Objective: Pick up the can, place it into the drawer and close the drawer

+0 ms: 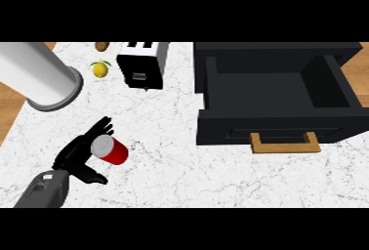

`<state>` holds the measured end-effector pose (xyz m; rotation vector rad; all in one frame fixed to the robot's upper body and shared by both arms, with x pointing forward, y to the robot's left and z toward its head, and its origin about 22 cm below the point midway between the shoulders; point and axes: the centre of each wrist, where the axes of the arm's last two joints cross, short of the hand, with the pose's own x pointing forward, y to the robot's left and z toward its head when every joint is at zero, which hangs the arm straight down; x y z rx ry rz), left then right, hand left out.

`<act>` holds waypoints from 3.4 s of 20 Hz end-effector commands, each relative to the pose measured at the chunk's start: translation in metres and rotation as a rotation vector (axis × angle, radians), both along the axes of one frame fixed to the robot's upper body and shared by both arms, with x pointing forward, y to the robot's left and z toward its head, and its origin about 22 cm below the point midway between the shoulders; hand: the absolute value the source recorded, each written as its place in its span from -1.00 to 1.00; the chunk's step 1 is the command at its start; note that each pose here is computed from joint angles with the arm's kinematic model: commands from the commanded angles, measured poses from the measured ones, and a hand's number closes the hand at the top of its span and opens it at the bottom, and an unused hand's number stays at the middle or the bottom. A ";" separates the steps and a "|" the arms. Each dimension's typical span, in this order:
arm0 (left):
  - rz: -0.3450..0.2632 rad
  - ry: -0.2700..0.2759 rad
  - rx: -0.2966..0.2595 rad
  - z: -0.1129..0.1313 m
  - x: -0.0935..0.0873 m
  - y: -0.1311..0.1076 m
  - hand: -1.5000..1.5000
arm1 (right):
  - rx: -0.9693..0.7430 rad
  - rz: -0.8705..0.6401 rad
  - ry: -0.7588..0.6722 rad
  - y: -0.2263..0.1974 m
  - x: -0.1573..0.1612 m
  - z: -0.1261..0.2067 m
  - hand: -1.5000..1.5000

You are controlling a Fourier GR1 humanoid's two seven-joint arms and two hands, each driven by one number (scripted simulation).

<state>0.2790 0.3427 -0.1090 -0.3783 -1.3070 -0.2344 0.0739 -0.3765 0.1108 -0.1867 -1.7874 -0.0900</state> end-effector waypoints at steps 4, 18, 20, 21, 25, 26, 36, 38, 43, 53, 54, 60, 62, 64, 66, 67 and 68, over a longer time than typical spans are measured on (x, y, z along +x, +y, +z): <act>-0.008 0.023 -0.111 -0.012 0.000 -0.008 -1.00 | -0.002 0.002 0.010 -0.009 -0.013 -0.012 -1.00; -0.170 -0.021 -0.261 0.011 0.040 -0.056 1.00 | 0.029 0.001 0.011 0.004 -0.021 0.004 -1.00; -0.243 -0.007 -0.276 0.015 0.042 -0.058 1.00 | 0.022 0.000 0.007 -0.006 -0.015 -0.006 -1.00; -0.245 -0.044 -0.285 0.010 0.028 -0.044 1.00 | 0.027 -0.007 0.010 0.004 -0.011 -0.001 -1.00; 0.238 -0.102 -0.276 0.009 0.035 -0.064 1.00 | 0.042 -0.026 0.008 0.004 -0.007 -0.001 -1.00; 0.327 -0.121 -0.276 0.009 0.032 -0.063 1.00 | 0.015 -0.022 0.024 -0.002 -0.019 -0.002 -1.00; 0.432 -0.262 -0.266 0.077 0.049 -0.114 1.00 | 0.046 -0.022 0.020 0.001 -0.018 0.000 -1.00; 0.432 -0.285 -0.239 0.103 0.057 -0.130 1.00 | 0.037 -0.030 0.027 -0.008 -0.020 0.008 -1.00; 0.411 -0.297 -0.226 0.158 0.049 -0.148 1.00 | 0.042 -0.024 0.001 0.011 -0.022 0.007 -1.00; 0.403 -0.348 -0.158 0.226 0.060 -0.198 1.00 | 0.050 -0.035 0.005 0.013 -0.017 0.006 -1.00; 0.397 -0.366 -0.176 0.231 0.076 -0.188 1.00 | 0.031 -0.028 0.014 0.011 -0.007 0.008 -1.00; 0.384 -0.364 -0.144 0.254 0.083 -0.237 1.00 | 0.046 -0.008 -0.003 0.012 -0.028 0.022 -1.00; 0.372 -0.381 -0.158 0.286 0.094 -0.249 1.00 | 0.052 -0.034 0.002 0.006 -0.011 0.002 -1.00; 0.379 -0.372 -0.164 0.270 0.091 -0.238 1.00 | 0.058 -0.014 -0.022 -0.001 -0.003 0.008 -1.00; 0.373 -0.356 -0.145 0.286 0.103 -0.261 1.00 | 0.042 -0.013 -0.013 0.016 -0.018 0.019 -1.00; 0.375 -0.363 -0.133 0.301 0.109 -0.273 1.00 | 0.056 0.003 0.004 0.015 -0.010 0.017 -1.00; 0.372 -0.372 -0.134 0.287 0.103 -0.276 1.00 | 0.040 -0.002 0.014 0.008 -0.003 0.009 -1.00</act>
